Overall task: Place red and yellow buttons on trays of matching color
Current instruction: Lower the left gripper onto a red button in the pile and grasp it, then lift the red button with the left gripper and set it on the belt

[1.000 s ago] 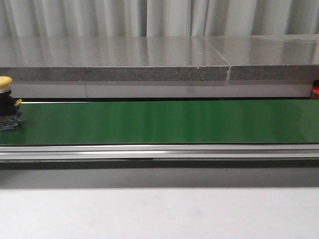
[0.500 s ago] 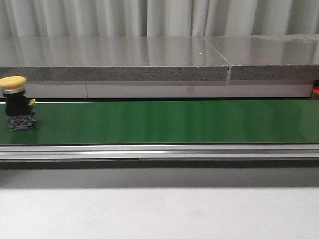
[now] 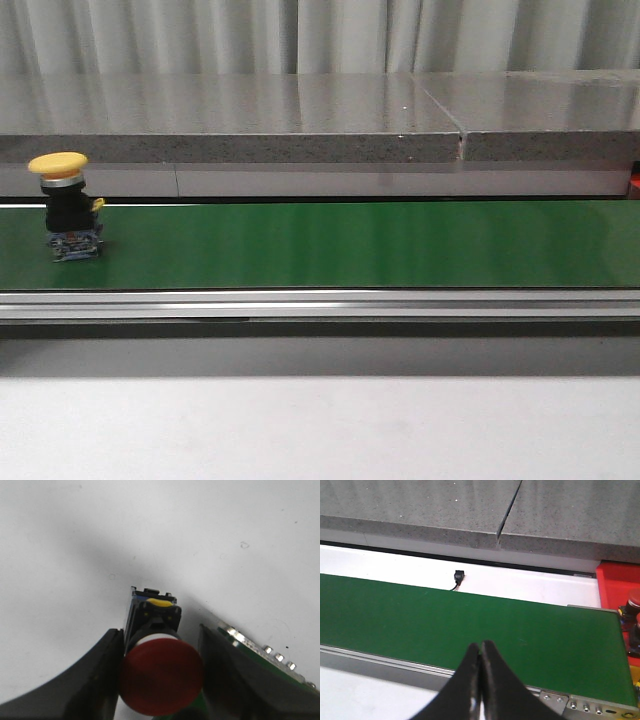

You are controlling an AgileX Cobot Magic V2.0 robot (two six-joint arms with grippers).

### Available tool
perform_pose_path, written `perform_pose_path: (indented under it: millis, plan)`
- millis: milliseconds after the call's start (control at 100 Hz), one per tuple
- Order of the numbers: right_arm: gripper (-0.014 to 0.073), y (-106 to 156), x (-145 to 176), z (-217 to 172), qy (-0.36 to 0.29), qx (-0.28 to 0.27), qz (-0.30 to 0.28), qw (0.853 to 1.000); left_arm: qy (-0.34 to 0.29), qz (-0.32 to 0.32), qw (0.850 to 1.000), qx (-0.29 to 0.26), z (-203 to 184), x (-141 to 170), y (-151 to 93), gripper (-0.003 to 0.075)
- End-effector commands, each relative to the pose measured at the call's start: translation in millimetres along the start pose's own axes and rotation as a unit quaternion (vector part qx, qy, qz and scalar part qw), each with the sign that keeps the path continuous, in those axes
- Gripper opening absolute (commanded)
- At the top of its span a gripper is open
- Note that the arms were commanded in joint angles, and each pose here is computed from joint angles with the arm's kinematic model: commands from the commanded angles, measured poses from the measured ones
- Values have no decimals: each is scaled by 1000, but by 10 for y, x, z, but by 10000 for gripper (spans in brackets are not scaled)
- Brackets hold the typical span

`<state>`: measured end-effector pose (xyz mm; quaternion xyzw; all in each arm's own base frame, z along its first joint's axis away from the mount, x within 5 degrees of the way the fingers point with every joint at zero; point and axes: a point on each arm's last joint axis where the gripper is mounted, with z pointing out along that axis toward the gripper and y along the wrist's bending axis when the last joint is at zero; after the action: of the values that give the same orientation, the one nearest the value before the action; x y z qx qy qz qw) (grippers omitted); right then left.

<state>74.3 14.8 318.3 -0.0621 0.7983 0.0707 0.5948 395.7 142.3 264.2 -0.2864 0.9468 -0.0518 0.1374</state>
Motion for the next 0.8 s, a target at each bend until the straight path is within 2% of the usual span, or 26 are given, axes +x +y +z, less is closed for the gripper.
perform_pose_path:
  millis: [0, 190, 350, 620, 790]
  plan:
    - [-66, 4, -147, -34, -49, 0, -8, 999, -66, 43, 997, 13, -584, 87, -69, 197]
    - [-66, 4, -147, -34, -49, 0, -8, 999, -107, 87, 990, 20, -941, 407, -126, 186]
    - [-66, 4, -147, -34, -49, 0, -8, 999, -118, 130, 984, 29, -1061, 718, -235, 186]
    - [-66, 4, -147, -34, -49, 0, -8, 999, -92, 176, 979, 42, -906, 891, -517, 186]
    - [-66, 4, -148, -34, -50, 0, -8, 999, -56, 177, 982, 40, -702, 867, -557, 186]
